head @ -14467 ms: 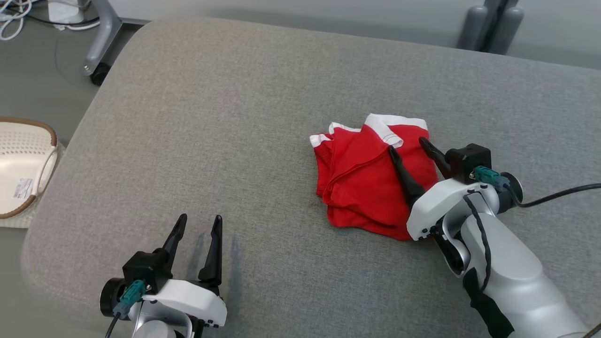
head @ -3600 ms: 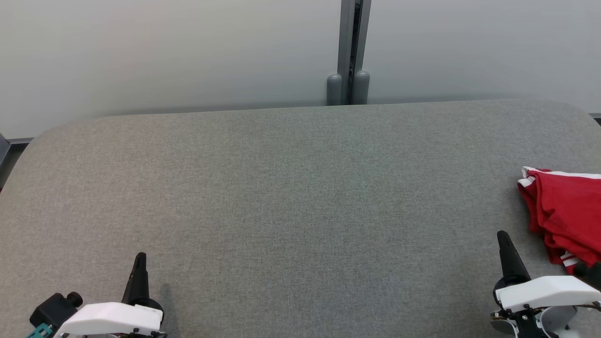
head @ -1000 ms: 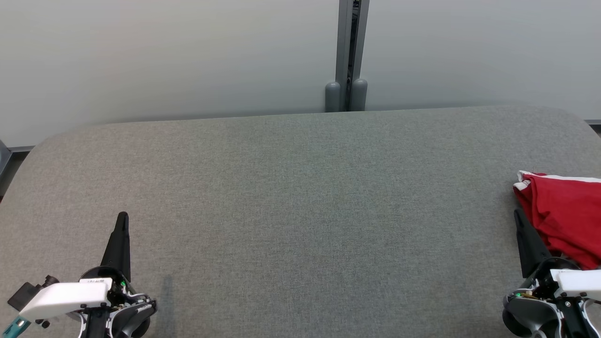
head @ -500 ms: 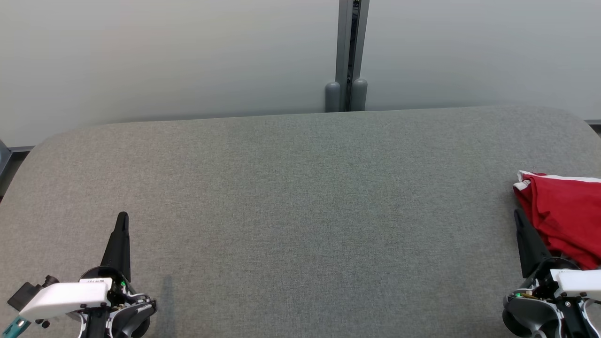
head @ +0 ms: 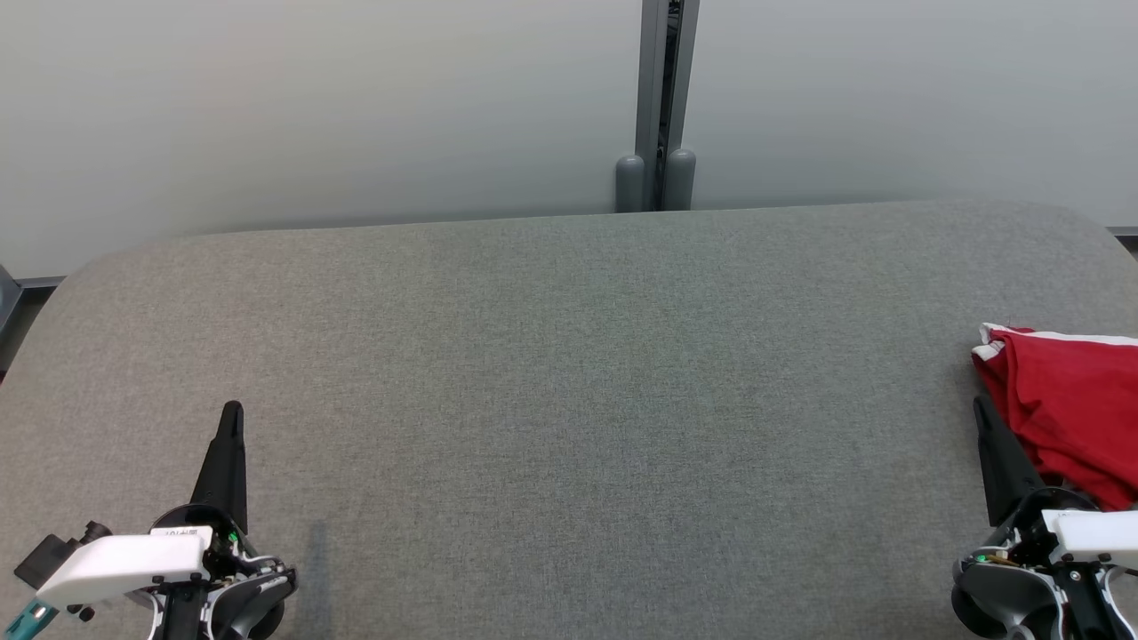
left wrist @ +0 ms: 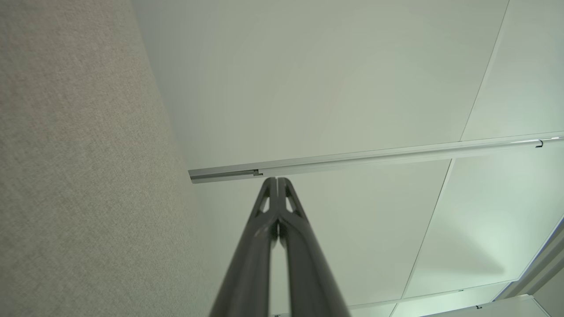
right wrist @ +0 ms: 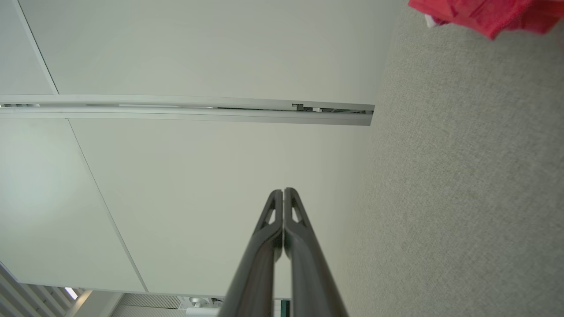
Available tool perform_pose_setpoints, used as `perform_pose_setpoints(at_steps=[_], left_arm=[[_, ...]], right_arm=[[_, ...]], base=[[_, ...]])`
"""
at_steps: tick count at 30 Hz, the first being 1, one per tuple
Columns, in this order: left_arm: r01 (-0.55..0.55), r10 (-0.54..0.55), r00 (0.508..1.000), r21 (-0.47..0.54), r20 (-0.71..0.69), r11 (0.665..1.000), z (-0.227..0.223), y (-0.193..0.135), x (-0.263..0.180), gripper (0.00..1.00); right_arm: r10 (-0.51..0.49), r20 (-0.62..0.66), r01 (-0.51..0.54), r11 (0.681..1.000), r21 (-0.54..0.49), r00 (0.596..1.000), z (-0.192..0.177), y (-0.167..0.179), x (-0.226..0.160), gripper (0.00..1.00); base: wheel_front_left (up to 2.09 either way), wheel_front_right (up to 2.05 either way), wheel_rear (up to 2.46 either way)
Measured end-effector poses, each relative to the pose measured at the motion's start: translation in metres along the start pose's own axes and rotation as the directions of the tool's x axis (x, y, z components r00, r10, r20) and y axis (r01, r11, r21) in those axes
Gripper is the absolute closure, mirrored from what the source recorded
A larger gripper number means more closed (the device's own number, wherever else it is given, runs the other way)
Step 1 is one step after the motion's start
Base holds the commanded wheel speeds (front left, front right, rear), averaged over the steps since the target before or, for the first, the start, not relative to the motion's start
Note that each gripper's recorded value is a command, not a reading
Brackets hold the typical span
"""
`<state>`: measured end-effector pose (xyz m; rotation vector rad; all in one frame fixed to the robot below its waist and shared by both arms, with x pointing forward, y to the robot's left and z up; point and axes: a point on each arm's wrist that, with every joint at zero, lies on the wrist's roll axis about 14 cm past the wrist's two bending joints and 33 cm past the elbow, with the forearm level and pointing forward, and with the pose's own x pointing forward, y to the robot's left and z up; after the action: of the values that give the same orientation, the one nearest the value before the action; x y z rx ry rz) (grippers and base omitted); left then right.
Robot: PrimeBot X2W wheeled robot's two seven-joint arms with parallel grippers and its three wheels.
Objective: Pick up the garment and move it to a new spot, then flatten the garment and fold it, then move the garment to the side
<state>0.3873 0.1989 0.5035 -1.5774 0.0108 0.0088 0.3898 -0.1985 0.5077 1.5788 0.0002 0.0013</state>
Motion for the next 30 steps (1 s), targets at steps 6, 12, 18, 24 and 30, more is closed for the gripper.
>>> perform_pose_setpoints(at_steps=[6,12,18,24,30], left_arm=[[0.000,0.000,1.000,0.000,0.000,1.000,0.0000,0.0000,0.0000,1.00],[0.000,0.000,1.000,0.000,0.000,1.000,0.0000,0.0000,0.0000,1.00],[0.000,0.000,1.000,0.000,0.000,1.000,0.0000,0.0000,0.0000,1.00],[0.000,0.000,1.000,0.000,0.000,1.000,0.0000,0.0000,0.0000,1.00],[0.000,0.000,1.000,0.000,0.000,1.000,0.0000,0.0000,0.0000,1.00]], right_arm=[[0.000,0.000,0.000,1.000,0.000,1.000,0.0000,0.0000,0.0000,1.00],[0.000,0.000,0.000,1.000,0.000,1.000,0.0000,-0.0001,0.0000,1.00],[0.000,0.000,0.000,1.000,0.000,1.000,0.0000,0.0000,0.0000,1.00],[0.000,0.000,0.000,1.000,0.000,1.000,0.0000,0.0000,0.0000,1.00],[0.000,0.000,0.000,1.000,0.000,1.000,0.0000,0.0000,0.0000,1.00]], base=[[0.00,0.00,0.00],[0.00,0.00,0.00],[0.00,0.00,0.00],[0.00,0.00,0.00],[0.00,0.00,0.00]])
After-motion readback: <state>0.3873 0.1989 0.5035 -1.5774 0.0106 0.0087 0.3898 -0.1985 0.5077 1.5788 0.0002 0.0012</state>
